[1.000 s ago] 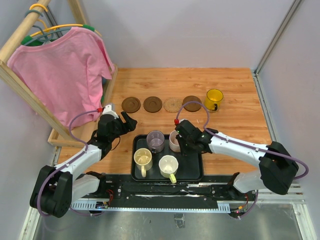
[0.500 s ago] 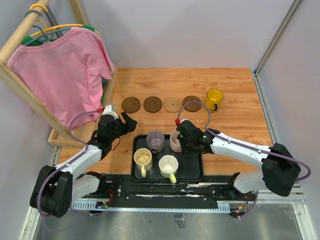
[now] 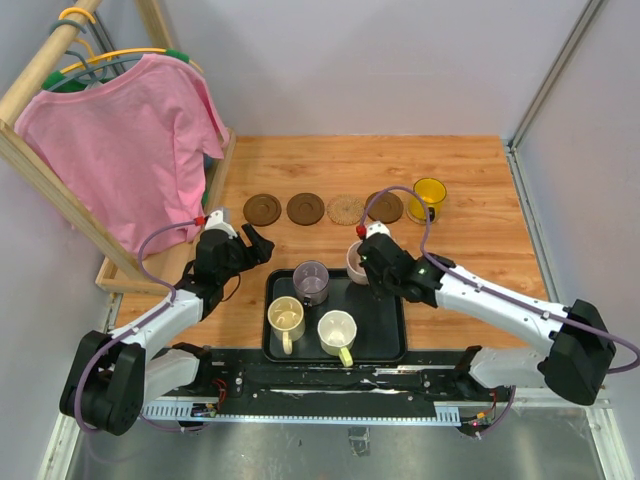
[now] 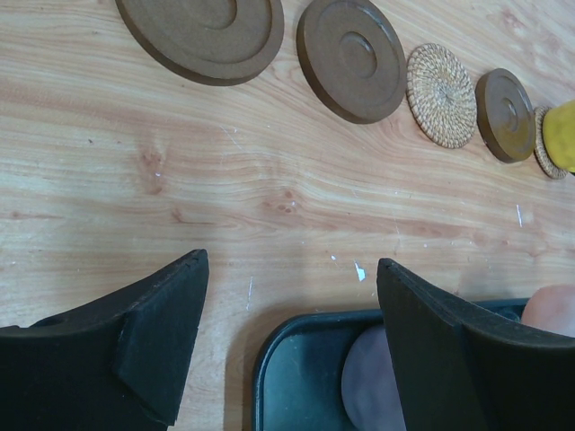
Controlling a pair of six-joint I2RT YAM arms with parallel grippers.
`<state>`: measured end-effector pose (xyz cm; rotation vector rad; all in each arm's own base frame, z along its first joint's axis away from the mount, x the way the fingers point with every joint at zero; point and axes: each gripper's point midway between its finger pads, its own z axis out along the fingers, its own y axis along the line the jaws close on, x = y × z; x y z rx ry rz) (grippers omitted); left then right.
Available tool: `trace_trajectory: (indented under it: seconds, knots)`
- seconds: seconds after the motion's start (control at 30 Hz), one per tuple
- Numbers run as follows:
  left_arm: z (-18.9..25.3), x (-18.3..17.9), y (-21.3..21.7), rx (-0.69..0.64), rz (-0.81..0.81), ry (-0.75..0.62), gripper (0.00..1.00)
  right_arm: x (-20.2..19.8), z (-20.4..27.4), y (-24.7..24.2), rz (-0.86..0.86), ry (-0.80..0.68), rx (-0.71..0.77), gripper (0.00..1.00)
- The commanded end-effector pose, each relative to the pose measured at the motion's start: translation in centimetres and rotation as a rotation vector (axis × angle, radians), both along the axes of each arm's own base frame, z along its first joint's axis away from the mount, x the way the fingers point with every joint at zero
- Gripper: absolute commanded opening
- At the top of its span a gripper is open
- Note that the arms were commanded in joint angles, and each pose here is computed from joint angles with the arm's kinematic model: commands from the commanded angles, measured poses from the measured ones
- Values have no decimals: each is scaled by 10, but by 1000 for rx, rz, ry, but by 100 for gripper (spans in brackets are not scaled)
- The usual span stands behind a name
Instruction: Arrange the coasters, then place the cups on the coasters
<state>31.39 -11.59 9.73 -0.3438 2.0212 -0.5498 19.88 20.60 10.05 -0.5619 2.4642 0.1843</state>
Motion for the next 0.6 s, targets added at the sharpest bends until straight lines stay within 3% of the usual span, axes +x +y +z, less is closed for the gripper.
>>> trace_trajectory:
  seconds: [0.0,0.23,0.57]
  knots:
    - [4,3,2,-9,10,-25,80,42,48,6,-84,-177,13,1]
    - [6,4,3,6,7,-30,79,105,78,-8,-228,-264,-12,1]
    - [12,8,5,37,8,-41,80,183,71,-39,-320,-255,-6,1]
